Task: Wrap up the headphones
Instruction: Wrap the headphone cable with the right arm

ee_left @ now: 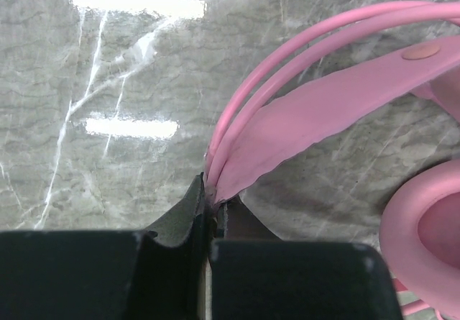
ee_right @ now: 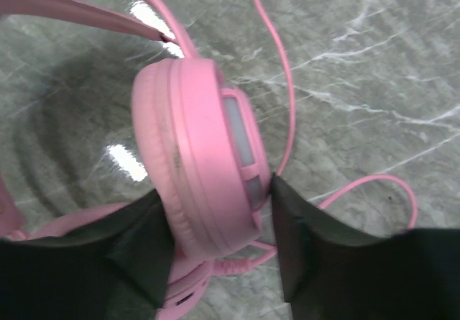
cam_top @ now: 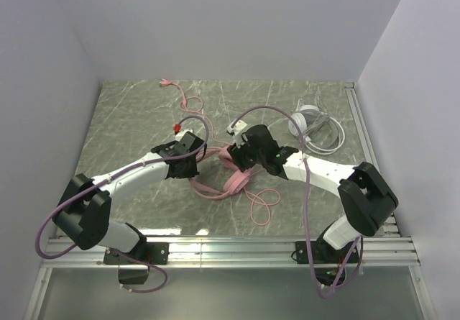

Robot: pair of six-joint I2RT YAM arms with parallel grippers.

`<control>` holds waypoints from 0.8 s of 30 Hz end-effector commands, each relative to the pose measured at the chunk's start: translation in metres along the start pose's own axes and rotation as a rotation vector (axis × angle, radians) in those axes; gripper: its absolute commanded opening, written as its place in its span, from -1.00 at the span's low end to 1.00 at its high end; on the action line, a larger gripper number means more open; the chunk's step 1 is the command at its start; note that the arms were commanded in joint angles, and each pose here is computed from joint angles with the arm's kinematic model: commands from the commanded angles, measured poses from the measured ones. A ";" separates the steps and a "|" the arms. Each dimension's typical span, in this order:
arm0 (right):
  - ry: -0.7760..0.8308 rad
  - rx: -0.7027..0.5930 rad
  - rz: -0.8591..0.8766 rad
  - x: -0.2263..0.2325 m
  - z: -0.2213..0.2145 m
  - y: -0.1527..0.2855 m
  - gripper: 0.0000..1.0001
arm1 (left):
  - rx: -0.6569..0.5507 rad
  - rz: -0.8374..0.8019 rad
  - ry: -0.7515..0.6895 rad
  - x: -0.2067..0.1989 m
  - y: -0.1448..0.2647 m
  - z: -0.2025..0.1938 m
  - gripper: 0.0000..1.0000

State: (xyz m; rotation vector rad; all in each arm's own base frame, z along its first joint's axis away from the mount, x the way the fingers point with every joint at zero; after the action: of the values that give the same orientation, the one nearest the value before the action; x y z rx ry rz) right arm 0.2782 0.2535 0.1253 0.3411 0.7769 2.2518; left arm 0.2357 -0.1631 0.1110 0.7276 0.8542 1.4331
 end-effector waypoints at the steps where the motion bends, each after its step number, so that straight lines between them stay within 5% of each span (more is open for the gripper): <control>1: 0.001 -0.109 0.037 0.001 0.022 0.001 0.04 | -0.094 -0.102 0.039 -0.018 0.017 0.023 -0.99; 5: -0.004 -0.123 0.036 0.000 0.022 0.003 -0.32 | -0.096 -0.107 0.042 -0.018 0.019 0.024 -0.99; 10: -0.006 -0.135 0.039 0.000 0.017 0.004 -0.38 | -0.109 -0.096 0.046 -0.016 0.021 0.026 -0.96; 24: -0.008 -0.124 0.063 0.003 0.013 0.006 -0.53 | -0.108 -0.080 0.052 -0.010 0.016 0.020 -0.39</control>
State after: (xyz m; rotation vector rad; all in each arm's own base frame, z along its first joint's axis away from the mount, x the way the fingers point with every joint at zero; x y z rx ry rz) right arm 0.2813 0.2483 0.1181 0.3276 0.7333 2.2649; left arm 0.2323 -0.1592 0.1244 0.6810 0.8410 1.4398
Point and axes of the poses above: each gripper's point midway between its finger pads, its own y axis back along the fingers, its own x axis along the line the jaws close on, z = x × y, the point moved 5 cm from there along y, back along the fingers, and after that the axes turned 3 degrees about -y, right-handed, at the moved point
